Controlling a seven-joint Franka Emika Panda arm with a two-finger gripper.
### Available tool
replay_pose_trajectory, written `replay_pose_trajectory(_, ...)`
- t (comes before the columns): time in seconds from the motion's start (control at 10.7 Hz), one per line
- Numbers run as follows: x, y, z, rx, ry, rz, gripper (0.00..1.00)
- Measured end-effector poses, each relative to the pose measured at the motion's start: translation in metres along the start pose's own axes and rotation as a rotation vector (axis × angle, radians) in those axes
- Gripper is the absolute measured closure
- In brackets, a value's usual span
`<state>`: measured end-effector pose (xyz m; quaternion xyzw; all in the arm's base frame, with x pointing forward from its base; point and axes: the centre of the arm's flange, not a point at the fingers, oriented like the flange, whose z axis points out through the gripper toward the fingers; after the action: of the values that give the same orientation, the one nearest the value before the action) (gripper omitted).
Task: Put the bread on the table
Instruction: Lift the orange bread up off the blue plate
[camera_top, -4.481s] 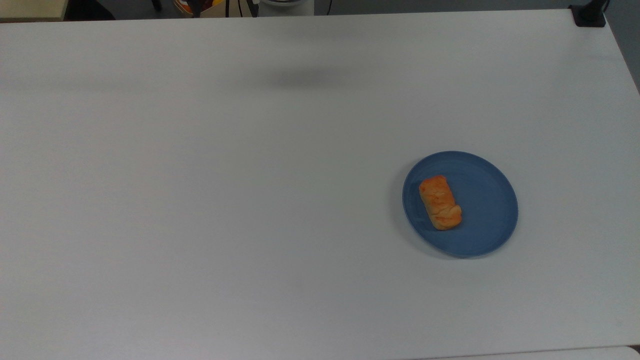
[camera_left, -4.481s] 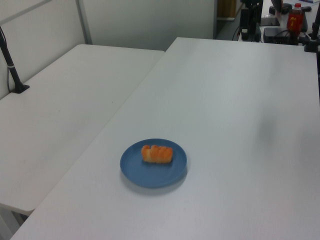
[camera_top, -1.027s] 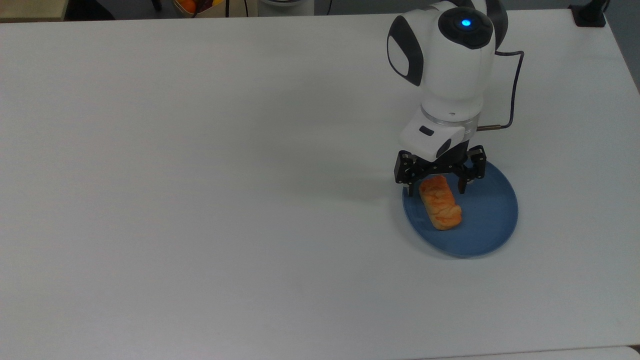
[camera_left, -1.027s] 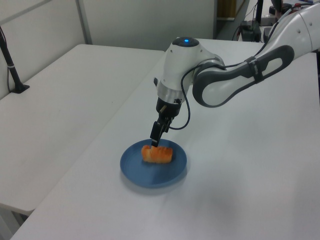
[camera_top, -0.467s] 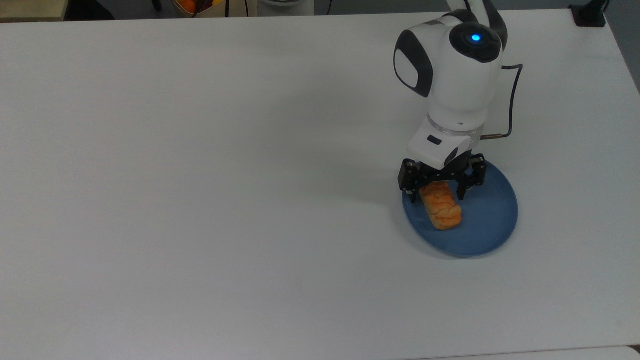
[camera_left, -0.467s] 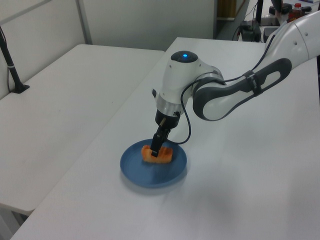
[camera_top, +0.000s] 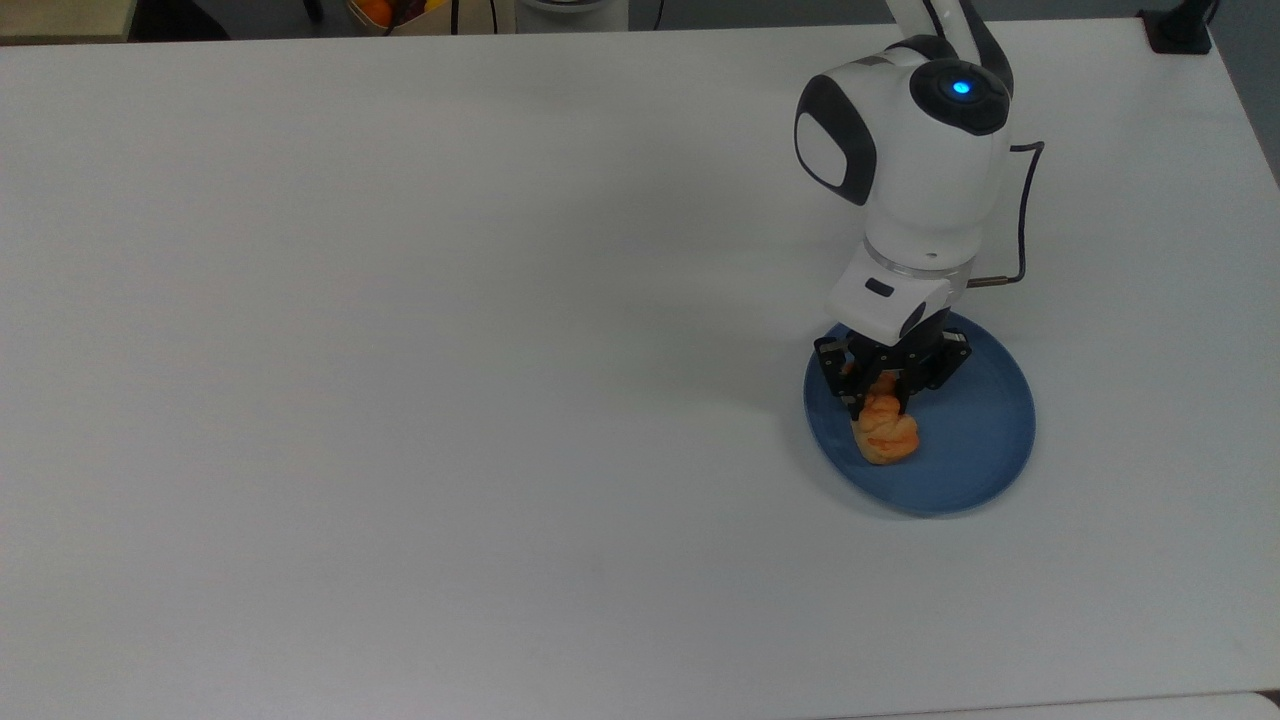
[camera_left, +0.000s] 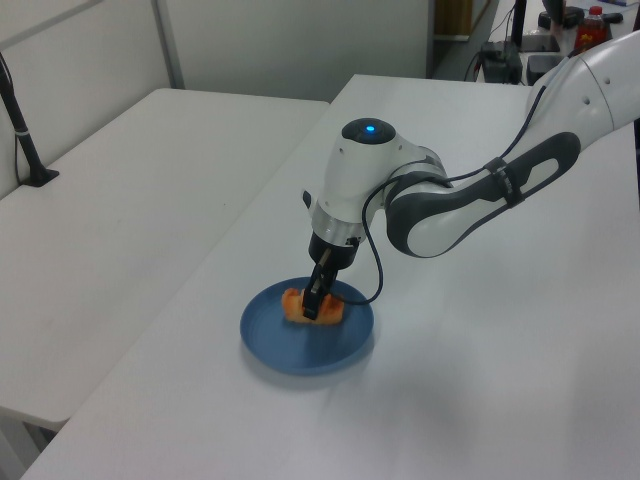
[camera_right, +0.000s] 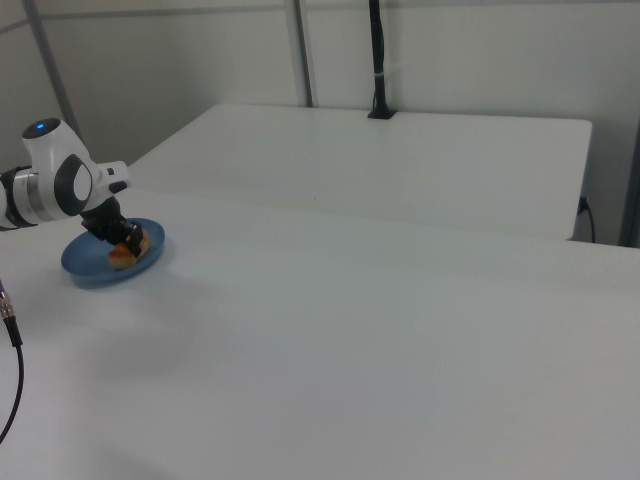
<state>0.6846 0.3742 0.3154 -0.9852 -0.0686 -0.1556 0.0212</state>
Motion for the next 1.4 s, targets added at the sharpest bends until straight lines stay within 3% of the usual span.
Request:
replay_pose_trajectory(0.19, 0.0, -0.001, -0.001, 0.001, 0.002, 0.001, 0.74)
replay_pose_trajectory(0.47, 0.003, -0.003, -0.007, -0.002, 0.016, -0.007, 0.79)
replay_pose_trajectory(0.84, 0.028, 0.005, -0.079, 0.017, 0.092, 0.012, 0.88)
replay_pose_trajectory(1.4, 0.05, 0.105, -0.17, -0.013, 0.149, 0.106, 0.88)
